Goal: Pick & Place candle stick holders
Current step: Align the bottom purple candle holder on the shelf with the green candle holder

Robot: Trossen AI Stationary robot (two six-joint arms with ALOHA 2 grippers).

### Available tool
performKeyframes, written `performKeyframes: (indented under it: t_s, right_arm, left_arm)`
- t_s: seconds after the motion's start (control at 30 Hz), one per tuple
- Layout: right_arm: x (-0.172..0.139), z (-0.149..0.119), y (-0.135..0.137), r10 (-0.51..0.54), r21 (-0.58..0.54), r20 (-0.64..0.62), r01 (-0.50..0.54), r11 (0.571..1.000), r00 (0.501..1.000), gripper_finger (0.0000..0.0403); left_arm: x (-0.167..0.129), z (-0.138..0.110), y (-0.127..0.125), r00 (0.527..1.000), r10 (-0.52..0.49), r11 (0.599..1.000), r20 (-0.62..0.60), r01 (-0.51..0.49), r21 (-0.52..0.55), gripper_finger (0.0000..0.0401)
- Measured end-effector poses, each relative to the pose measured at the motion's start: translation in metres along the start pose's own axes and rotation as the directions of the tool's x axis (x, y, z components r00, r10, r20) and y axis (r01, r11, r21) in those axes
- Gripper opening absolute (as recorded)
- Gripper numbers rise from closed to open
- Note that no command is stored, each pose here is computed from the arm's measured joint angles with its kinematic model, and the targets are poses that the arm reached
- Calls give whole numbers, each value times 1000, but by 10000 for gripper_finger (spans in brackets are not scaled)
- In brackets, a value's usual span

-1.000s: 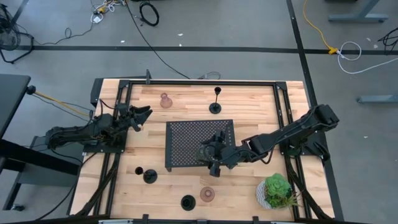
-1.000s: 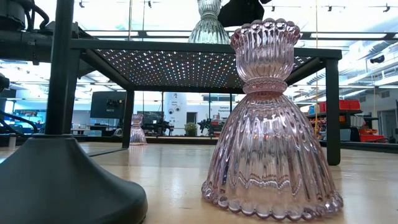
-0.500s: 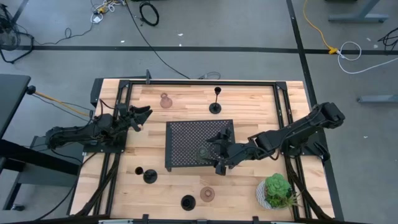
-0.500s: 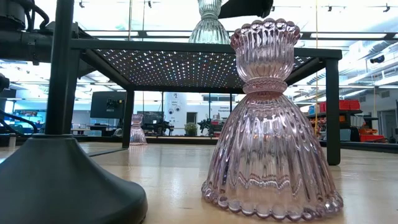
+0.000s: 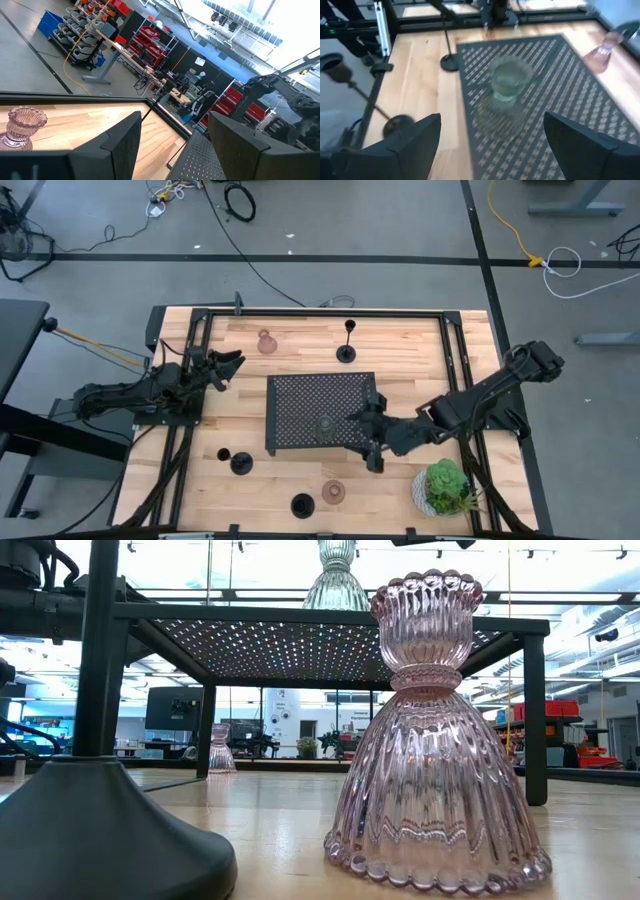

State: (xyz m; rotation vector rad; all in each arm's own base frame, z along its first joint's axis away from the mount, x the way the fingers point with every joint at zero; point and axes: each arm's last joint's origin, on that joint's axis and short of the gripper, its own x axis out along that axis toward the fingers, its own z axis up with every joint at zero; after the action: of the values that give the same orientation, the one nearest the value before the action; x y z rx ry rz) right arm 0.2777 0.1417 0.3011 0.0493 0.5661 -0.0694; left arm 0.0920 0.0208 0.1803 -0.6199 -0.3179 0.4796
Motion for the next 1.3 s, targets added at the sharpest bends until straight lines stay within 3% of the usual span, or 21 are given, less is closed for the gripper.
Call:
performKeyframes:
  t_s: [0.3, 0.67, 1.3]
  right_arm:
    - [-3, -16, 28, 60, 91, -41, -56, 994, 997, 349]
    - [18, -40, 66, 120, 166, -50, -111, 980, 991, 349]
    - [65, -86, 97, 123, 257, -133, -85, 963, 983, 349]
  left_arm:
    - [0, 0, 0, 1000, 0, 1000, 0, 0, 0, 234]
    - [0, 0, 0, 1000, 0, 1000, 0, 0, 0, 234]
    - [0, 0, 0, 1000, -14, 1000, -10, 14, -1, 234]
